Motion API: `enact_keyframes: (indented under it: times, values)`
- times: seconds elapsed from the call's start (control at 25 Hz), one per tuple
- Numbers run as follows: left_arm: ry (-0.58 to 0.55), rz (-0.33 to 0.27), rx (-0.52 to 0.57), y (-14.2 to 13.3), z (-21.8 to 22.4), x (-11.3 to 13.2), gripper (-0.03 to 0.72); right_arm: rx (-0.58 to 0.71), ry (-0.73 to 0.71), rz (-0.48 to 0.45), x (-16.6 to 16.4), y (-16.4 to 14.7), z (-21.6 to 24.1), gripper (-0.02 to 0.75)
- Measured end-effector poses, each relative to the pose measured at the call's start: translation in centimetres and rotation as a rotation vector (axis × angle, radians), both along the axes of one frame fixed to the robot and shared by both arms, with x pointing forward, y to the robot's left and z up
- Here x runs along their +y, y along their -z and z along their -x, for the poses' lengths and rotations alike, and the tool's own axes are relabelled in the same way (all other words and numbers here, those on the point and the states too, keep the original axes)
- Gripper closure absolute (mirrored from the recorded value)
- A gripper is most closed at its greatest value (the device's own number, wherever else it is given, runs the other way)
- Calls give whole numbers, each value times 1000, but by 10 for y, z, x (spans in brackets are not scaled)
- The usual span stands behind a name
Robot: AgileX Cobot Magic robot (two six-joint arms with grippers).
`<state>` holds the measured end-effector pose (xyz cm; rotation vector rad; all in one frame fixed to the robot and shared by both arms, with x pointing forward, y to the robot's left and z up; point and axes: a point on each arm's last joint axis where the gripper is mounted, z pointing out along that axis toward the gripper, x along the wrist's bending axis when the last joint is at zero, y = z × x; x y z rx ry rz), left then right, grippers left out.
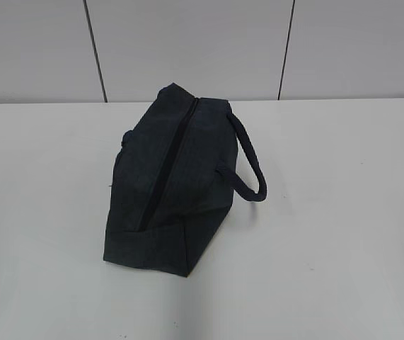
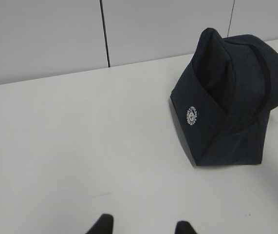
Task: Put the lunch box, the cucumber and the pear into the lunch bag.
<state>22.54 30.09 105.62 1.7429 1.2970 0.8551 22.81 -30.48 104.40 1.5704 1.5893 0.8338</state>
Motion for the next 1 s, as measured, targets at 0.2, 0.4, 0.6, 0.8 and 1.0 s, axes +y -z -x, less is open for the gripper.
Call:
enact_keyframes:
  times: [0.2,0.4,0.6,0.8,1.0]
  values:
    - [0,0,0,0,0,0,447,0,0,0,0,0,0,367]
    - [0,0,0,0,0,0,447,0,0,0,0,0,0,367]
    - [0,0,0,0,0,0,447,0,0,0,0,0,0,367]
    - [0,0,0,0,0,0,447,0,0,0,0,0,0,367]
    - [0,0,0,0,0,0,447,0,0,0,0,0,0,367]
